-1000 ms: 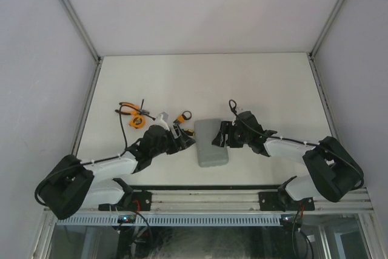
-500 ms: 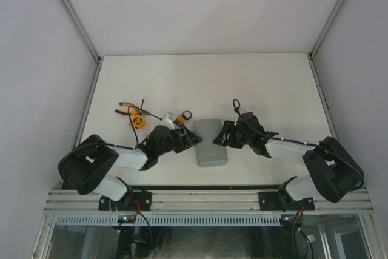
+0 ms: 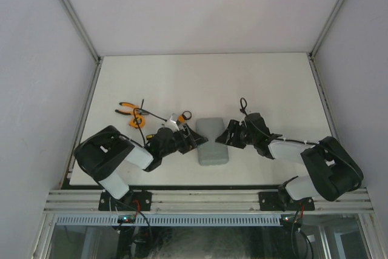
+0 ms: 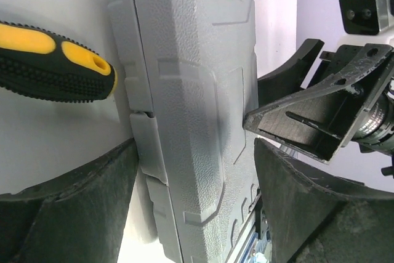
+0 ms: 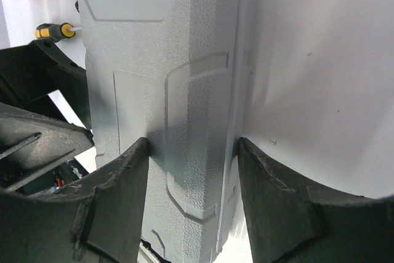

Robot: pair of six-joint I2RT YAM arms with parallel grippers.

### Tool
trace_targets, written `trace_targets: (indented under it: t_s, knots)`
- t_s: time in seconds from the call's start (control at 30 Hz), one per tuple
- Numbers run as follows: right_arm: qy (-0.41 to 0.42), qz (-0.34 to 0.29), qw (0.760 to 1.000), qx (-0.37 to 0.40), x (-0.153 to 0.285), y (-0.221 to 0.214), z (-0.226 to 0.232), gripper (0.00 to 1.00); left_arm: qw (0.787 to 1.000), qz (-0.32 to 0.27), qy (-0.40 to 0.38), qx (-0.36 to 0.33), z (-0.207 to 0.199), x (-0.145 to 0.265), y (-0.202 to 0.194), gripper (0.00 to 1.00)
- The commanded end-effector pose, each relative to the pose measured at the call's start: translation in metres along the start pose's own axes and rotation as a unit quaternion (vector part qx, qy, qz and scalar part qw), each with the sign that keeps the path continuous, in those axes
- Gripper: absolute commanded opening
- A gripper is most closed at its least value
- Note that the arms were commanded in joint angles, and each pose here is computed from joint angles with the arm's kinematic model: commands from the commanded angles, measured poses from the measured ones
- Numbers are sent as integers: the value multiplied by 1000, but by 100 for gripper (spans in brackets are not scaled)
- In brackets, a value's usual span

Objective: Sort the tools into containers
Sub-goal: Open the storage box at the center of the board.

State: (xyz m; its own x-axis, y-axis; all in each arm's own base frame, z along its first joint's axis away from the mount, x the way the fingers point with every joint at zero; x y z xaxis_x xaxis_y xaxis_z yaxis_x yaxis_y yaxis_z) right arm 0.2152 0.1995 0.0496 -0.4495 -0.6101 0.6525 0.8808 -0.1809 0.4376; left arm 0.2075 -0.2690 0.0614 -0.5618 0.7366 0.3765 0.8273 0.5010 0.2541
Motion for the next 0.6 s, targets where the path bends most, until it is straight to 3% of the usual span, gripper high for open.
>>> trace_targets:
  t_s: [0.0,0.33,0.57]
  knots:
    - [-146,89,983,-63,11,-61,-71,20,999,25,-24,9,-5,0,-15,80]
    - [-121,57,980,-150,18,-70,-88,11,999,27,-21,12,-5,-4,-15,82]
    - [-107,52,979,-165,18,-68,-87,9,998,41,-37,6,-17,-13,-20,83]
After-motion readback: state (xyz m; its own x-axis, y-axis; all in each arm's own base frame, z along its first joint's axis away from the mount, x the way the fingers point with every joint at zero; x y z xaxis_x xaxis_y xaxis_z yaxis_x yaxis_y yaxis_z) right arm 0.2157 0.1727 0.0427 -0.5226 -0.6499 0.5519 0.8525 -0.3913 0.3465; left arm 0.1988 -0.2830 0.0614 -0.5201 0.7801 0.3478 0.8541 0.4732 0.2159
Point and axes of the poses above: each gripper's point midway between its finger pads, its own x axis back along the fingers, its own z axis along the line the jaws close on, y = z × x, the point moved 4 cm from there along x, back along the fingers, and after that the axes turned 5 degrees about x, right-handed, at the moved point
